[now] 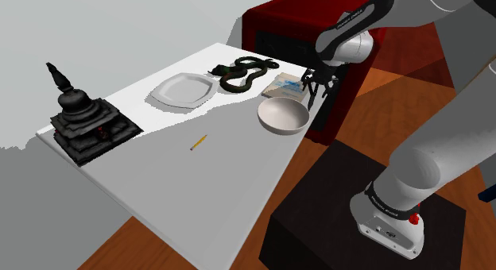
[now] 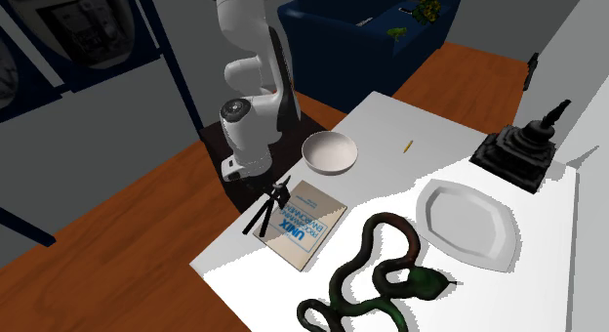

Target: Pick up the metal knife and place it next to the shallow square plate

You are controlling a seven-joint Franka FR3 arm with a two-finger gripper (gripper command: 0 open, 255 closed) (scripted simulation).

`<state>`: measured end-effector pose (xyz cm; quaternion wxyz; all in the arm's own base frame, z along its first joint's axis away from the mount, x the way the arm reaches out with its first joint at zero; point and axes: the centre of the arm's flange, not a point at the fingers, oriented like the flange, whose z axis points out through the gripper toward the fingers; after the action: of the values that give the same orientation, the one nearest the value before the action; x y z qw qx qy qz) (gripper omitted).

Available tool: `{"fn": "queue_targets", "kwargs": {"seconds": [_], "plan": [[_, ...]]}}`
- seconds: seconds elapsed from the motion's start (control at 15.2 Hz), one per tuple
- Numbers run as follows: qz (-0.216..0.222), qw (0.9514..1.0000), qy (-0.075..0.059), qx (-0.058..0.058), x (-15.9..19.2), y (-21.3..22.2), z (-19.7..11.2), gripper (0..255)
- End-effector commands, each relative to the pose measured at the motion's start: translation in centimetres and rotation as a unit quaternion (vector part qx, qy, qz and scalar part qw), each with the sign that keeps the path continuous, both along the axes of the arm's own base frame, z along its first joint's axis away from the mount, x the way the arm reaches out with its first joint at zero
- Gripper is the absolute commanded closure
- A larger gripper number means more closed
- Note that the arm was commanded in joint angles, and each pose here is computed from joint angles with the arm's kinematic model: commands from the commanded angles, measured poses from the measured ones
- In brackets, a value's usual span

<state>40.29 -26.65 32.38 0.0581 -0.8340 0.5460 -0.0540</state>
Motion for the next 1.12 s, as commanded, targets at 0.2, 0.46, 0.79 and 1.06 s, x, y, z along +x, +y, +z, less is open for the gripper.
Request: {"fn": "queue_targets", "kwargs": {"seconds": [0.2,0.46,0.79,1.06], "plan": [[0.000,1.0000,0.000,0.000,0.0,0.0,0.0,255],[0.000,1.0000,0.000,0.000,-0.1,0.3,0.4,255],[0.000,1.0000,0.000,0.000,0.0,0.0,1.1,255],[0.000,1.0000,0.000,0.000,0.0,0.0,3.2,255]]}}
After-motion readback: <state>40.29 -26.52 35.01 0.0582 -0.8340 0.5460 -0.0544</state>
